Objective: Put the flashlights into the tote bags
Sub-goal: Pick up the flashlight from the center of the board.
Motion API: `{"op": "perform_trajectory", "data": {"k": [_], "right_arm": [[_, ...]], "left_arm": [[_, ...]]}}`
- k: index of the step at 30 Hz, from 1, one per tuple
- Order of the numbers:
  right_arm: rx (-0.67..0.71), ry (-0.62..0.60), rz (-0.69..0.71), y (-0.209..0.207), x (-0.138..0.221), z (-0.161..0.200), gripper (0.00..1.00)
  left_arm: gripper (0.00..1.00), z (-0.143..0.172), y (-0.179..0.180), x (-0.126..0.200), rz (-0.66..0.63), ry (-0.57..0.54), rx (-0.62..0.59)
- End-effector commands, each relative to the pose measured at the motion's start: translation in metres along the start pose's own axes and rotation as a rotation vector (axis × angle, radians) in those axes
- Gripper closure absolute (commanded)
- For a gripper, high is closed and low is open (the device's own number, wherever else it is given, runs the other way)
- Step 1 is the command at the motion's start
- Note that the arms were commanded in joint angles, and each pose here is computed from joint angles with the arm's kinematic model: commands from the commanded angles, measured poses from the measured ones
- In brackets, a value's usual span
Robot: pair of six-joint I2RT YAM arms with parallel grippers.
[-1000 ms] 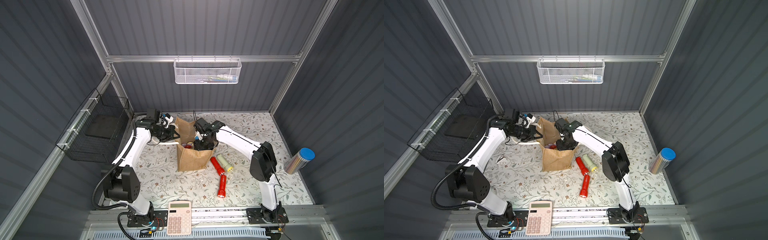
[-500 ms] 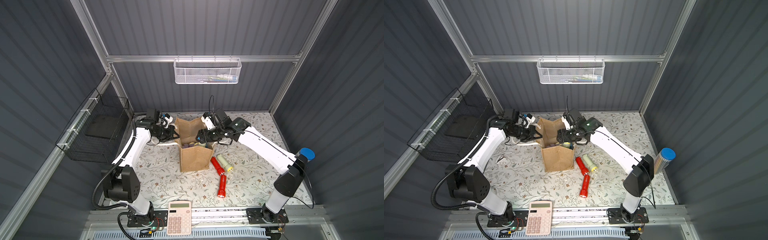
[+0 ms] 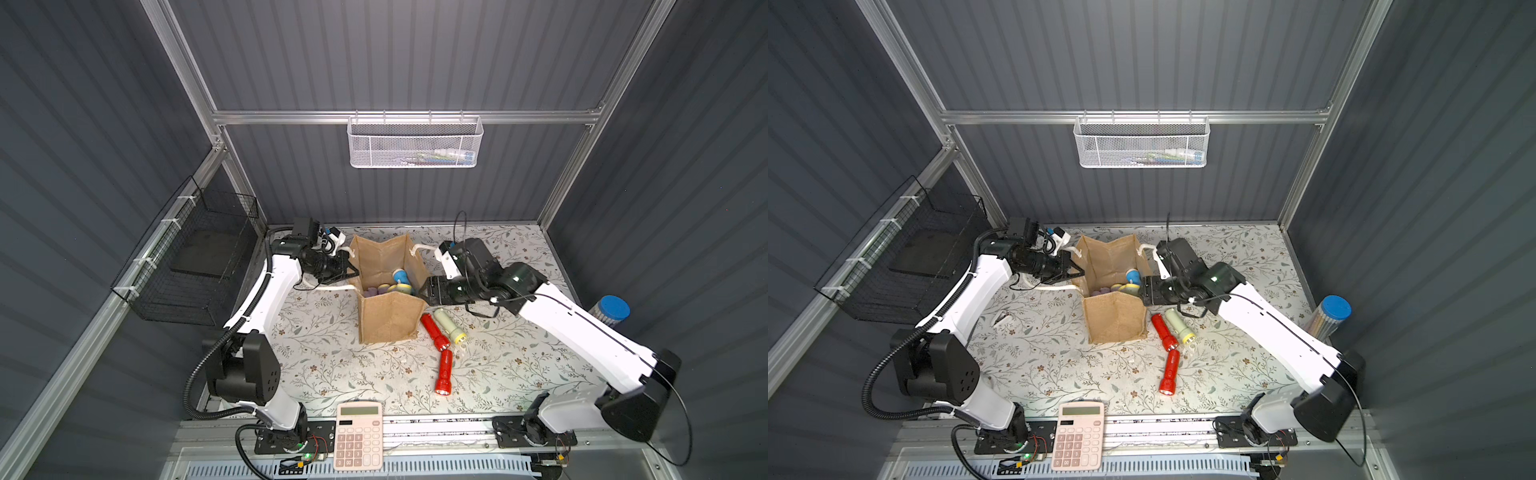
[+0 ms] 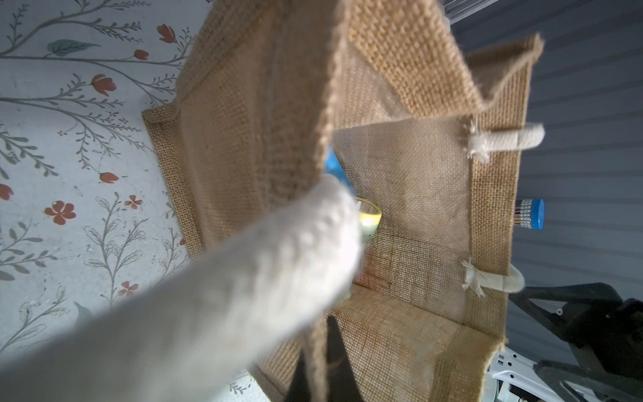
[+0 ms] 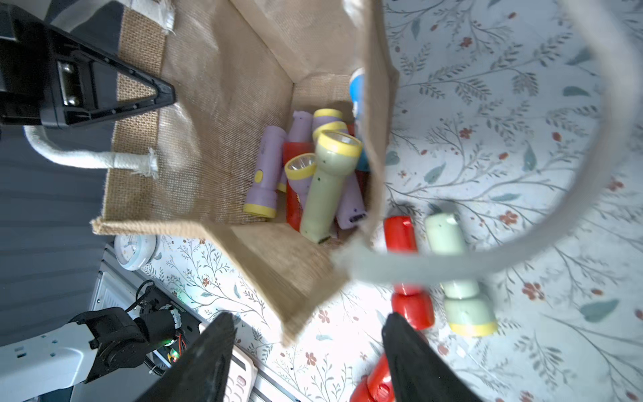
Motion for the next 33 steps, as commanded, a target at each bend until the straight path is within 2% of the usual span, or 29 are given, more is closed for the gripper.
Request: {"op": "perform_trajectory", "data": {"k": [1,10,18,26,33], "right_arm": [[-0.081,-0.014,0.078,-0.021,0.007,0.019,0.30],[-0.235,0.025,0.135,-0.057,0.009,0.073,0.31],[-0.393,0.088,0.139,-0.080,-0.020,0.117,0.31],[-0.439,0.208,0.180,-0.090,-0.063,0.139,0.31],[-0.421,0.308,0.208,-0.091,-0.088,0.144,0.32]], "left_arm": [[1.00,-0.008,-0.004,0.006,0.019,-0.033,-0.023],[1.00,-0.008,-0.005,0.007,0.014,-0.040,-0.021],[1.00,-0.009,-0.005,0.007,0.014,-0.052,-0.024],[1.00,-0.008,-0.005,0.007,0.017,-0.048,-0.029],[1.00,-0.007,-0.005,0.007,0.016,-0.043,-0.030]]}}
Point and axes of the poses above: each gripper's point midway between its finger pads, its own x axis back along the fingers, its own y axis along the line the jaws close on, z = x × y, the point moved 6 cm from there along x, back along the fingers, and after that the axes turned 2 degrees about x, right-handed, at the moved point
